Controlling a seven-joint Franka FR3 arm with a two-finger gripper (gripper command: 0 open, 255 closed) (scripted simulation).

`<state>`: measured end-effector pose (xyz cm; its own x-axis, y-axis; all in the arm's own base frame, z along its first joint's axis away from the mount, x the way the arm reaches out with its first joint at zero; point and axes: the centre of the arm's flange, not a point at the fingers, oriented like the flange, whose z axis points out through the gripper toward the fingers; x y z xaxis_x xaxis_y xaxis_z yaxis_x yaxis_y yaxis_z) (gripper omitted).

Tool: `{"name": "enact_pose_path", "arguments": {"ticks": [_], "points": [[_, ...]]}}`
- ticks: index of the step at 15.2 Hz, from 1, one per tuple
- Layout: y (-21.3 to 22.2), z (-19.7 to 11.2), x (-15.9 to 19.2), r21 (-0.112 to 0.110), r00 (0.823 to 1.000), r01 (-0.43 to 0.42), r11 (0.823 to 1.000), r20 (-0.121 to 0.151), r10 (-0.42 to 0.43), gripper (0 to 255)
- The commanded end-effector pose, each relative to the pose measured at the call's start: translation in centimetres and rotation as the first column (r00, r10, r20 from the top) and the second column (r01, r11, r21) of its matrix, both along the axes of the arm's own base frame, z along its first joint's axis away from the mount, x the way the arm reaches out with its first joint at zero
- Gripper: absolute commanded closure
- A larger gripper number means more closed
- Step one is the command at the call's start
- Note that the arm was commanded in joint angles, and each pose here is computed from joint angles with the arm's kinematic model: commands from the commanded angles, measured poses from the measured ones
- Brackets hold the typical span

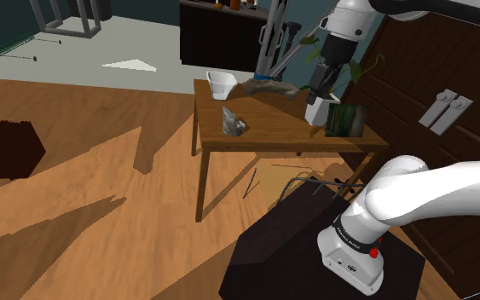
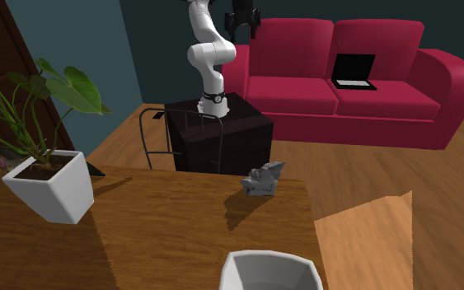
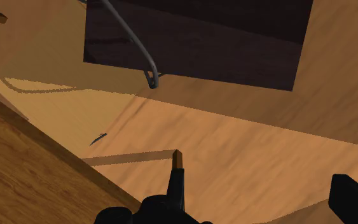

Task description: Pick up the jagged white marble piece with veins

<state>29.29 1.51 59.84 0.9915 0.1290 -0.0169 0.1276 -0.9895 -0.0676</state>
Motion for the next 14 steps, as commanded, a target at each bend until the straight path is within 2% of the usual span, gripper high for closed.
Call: {"name": "enact_pose_path", "arguments": {"ticks": [1, 14], "points": [[0.0, 0.0, 0.0, 0.0, 1.0, 0.0, 1.0, 0.0, 0.0, 0], [-3.6, -11.5, 10.2, -0.053, 0.991, -0.064, 0.997, 0.118, 0.07, 0]]}}
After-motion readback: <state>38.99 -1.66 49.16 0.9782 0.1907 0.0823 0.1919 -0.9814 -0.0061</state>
